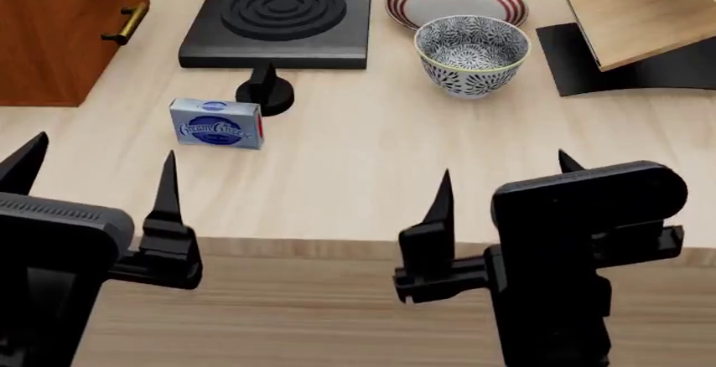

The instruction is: Pick up the cream cheese and put it in the bowl.

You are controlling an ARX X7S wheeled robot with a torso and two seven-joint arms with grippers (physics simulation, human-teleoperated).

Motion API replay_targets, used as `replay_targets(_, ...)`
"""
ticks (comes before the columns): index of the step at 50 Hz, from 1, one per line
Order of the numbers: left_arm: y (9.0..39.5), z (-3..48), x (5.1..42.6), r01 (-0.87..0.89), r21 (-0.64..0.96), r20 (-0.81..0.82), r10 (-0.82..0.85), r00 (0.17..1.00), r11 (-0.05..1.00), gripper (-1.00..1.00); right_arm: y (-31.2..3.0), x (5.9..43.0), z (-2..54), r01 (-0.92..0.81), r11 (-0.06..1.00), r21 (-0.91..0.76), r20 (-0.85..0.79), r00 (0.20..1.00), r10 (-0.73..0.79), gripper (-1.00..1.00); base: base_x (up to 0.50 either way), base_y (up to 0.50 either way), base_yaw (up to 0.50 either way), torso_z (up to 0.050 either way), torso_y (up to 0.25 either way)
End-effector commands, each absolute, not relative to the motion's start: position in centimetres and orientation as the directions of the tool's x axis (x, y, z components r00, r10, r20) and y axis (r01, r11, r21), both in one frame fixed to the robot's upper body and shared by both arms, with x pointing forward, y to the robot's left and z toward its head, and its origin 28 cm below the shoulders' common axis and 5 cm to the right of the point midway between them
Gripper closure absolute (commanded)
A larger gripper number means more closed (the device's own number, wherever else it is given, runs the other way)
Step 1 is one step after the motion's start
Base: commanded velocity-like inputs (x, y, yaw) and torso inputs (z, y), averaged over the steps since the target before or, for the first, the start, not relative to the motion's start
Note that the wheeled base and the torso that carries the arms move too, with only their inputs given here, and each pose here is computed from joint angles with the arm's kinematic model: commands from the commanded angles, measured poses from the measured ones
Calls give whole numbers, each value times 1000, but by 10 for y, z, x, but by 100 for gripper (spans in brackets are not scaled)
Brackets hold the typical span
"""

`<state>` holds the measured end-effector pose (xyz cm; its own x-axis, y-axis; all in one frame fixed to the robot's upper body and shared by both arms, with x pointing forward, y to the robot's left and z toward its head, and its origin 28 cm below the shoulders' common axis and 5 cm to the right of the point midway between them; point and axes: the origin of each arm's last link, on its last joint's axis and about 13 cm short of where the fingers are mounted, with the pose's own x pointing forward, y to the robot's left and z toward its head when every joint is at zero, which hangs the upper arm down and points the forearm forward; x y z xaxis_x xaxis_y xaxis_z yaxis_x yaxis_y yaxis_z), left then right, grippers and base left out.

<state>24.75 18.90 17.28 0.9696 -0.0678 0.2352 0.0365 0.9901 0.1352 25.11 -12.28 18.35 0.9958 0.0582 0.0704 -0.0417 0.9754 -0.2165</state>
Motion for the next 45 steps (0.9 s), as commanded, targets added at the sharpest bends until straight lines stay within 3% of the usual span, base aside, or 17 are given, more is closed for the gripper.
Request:
replay_targets(1, 189, 180, 248, 31, 145, 247, -67, 967, 989, -100, -123, 253, 190, -48, 973, -227, 74, 995, 66, -100, 0, 0, 0, 0, 0)
replay_targets(26, 188, 178, 249, 35, 148, 252, -72, 965, 988, -100, -123, 254, 187, -67, 977, -203, 72, 994, 84, -100, 0, 0, 0, 0, 0)
replay_targets(45, 189, 180, 248, 27, 149, 258, -65, 964, 988, -100, -121, 254, 189, -71, 976, -207, 81, 993, 89, -100, 201, -54, 0, 0, 0)
